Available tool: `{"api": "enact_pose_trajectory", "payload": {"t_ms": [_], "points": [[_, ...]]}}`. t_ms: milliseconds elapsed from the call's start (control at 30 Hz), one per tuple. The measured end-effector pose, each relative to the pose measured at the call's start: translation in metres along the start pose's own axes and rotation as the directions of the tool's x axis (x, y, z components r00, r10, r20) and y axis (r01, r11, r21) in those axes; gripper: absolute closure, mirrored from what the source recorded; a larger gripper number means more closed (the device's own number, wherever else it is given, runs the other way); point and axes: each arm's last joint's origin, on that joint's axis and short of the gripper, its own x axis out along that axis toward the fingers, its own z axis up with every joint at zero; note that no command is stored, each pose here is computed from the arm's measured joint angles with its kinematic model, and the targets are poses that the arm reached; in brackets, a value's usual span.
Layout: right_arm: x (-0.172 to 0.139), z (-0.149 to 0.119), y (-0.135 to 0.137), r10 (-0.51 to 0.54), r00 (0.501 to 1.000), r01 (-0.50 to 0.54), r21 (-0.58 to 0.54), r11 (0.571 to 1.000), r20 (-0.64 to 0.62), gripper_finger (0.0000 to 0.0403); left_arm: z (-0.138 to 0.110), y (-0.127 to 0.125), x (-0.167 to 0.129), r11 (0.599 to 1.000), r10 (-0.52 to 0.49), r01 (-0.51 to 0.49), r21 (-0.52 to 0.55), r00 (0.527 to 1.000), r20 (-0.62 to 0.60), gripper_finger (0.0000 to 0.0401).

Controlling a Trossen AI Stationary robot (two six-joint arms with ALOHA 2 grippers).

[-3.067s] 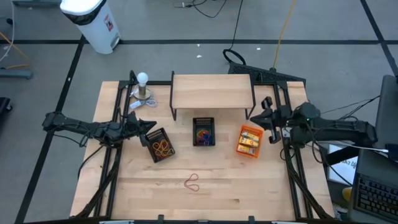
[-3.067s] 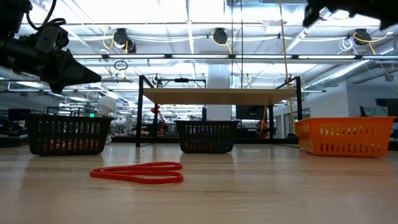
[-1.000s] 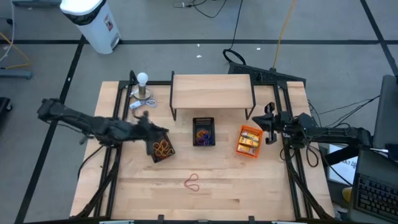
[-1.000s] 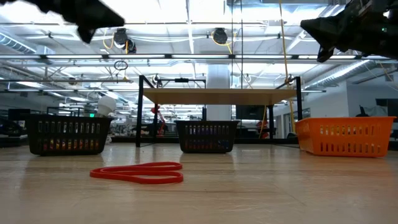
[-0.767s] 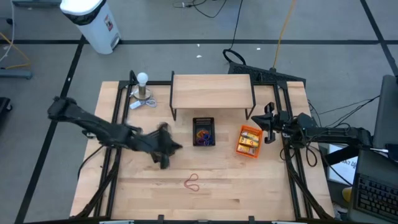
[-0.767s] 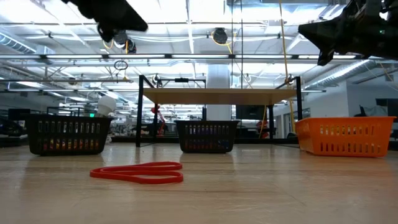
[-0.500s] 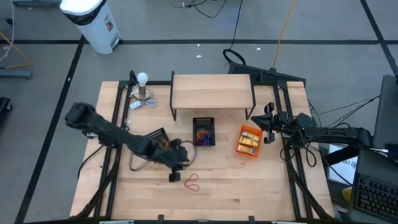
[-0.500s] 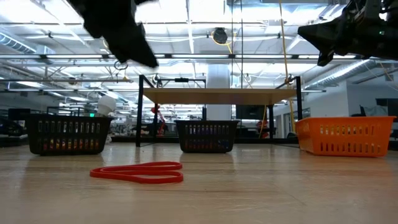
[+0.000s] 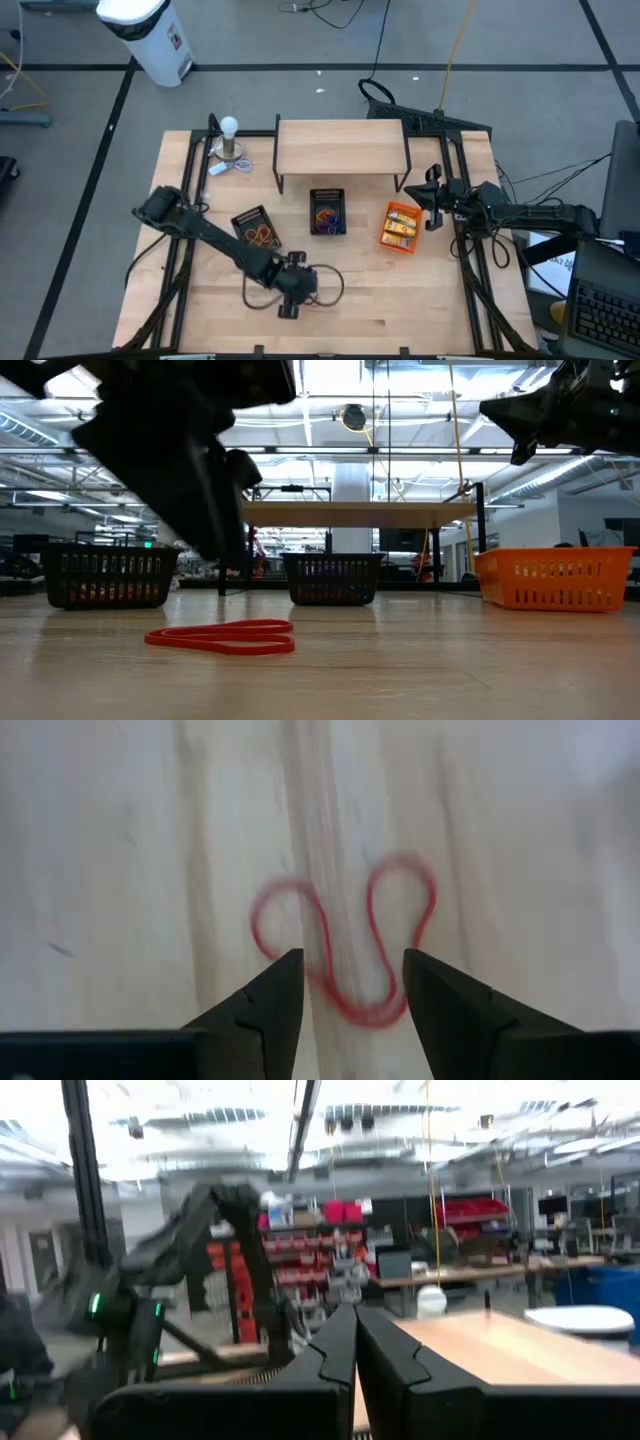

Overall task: Pick & Place Office Desk Supplies
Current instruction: Put the red rubber band into the left black basket

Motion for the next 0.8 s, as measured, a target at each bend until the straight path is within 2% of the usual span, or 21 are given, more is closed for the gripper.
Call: {"api": "enact_pose_trajectory", "payload": {"t_ms": [100, 167, 333, 567, 800], "points": [[0.0, 0.005, 0.001, 0.006, 0.999, -0.007, 0.014, 1.0, 0.054, 0.0399, -0.001, -0.006, 0.008, 0.999, 0.041, -0.038, 0.029, 0.993, -0.111, 0.0226], [0.0, 0.007, 0.001, 0.008, 0.998, -0.009, 0.014, 1.0, 0.069, 0.0399, 0.001, -0.008, 0.011, 0.996, 0.08, -0.075, 0.042, 0.988, -0.135, 0.0226], [0.0, 0.004, 0.001, 0.013, 0.999, -0.014, 0.022, 1.0, 0.041, 0.0399, 0.003, -0.009, 0.019, 0.995, 0.098, -0.093, 0.042, 0.986, -0.134, 0.0226], [0.0, 0.004, 0.004, 0.136, 0.99, -0.138, 0.064, 0.988, 0.03, 0.0399, 0.003, -0.011, 0.028, 0.998, 0.067, -0.065, 0.02, 0.989, -0.13, 0.0226], [0.001, -0.001, 0.006, 0.186, 0.982, -0.183, 0.109, 0.977, -0.018, 0.0399, -0.001, -0.009, 0.044, 0.997, 0.064, -0.069, -0.024, 0.985, -0.158, 0.0226]]}}
